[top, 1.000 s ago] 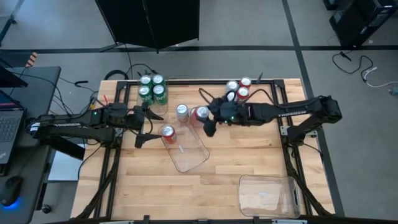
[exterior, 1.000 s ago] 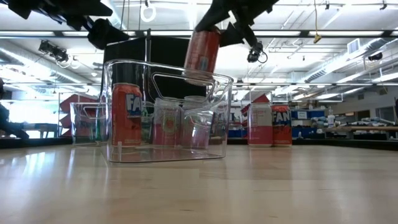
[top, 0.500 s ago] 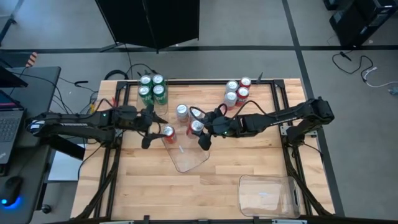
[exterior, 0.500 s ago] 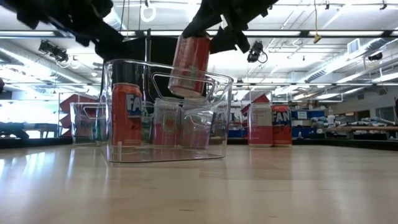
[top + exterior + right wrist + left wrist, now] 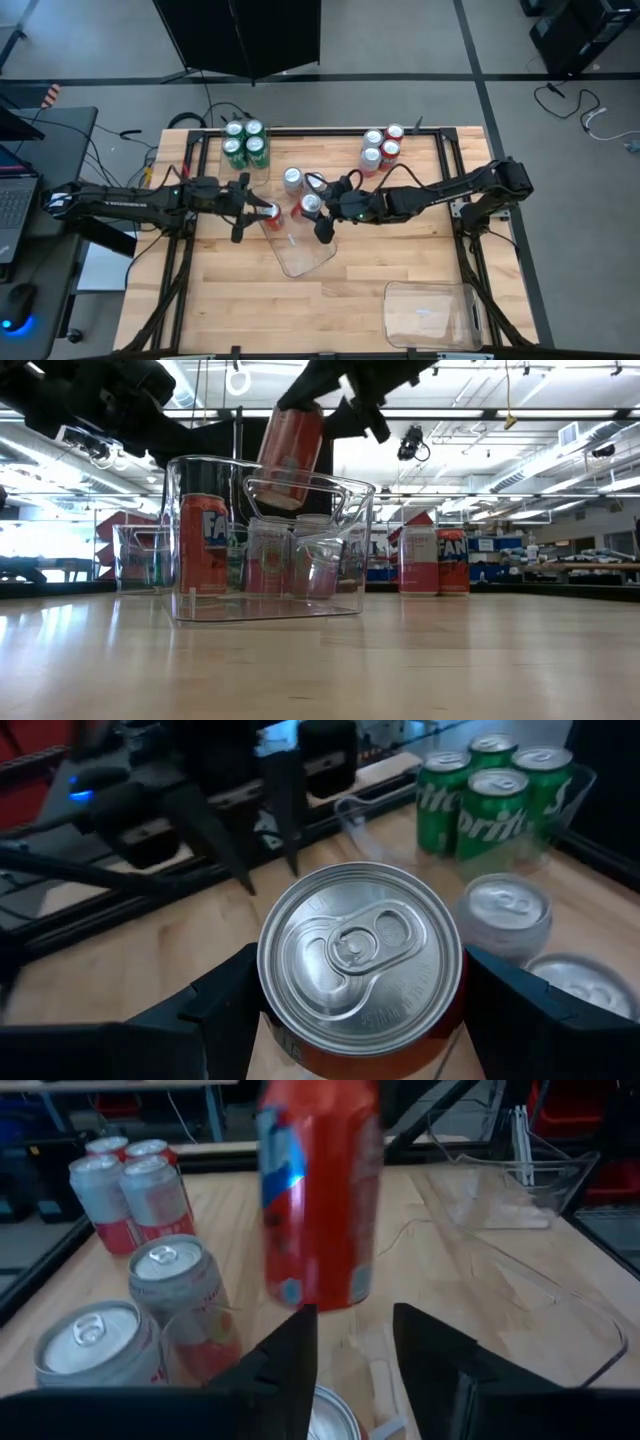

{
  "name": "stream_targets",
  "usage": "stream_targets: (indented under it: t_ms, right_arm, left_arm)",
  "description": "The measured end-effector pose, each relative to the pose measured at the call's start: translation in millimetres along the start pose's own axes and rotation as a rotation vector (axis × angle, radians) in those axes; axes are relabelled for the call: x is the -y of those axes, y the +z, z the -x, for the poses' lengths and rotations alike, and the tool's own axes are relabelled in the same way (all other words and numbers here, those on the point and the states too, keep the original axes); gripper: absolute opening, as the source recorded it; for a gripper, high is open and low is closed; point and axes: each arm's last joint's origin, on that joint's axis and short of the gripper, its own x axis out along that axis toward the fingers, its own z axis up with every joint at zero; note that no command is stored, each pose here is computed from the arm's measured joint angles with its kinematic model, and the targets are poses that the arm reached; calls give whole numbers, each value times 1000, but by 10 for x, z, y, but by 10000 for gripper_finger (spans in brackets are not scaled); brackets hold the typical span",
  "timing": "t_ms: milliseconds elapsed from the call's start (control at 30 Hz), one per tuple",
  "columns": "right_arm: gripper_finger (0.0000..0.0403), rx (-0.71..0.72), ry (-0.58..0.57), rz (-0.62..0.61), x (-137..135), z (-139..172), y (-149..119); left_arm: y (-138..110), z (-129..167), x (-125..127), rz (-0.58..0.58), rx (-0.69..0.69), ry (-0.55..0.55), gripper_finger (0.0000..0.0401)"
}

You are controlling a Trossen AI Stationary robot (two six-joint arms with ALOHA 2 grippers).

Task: Sort soda cans
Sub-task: Put the bottom left orange soda can into the center transparent bin

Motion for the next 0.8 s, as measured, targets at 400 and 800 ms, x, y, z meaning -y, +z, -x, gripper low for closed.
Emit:
stream_targets:
  t_ms: [400,800]
  right_arm:
    - [277,-108,-60,120,-30,-585,49]
    - [277,-243,-147,133,57,-1032,-114]
  left_arm:
    - [34,63,5,-13,31,1,130]
    - [44,78,7,-42,41,2,130]
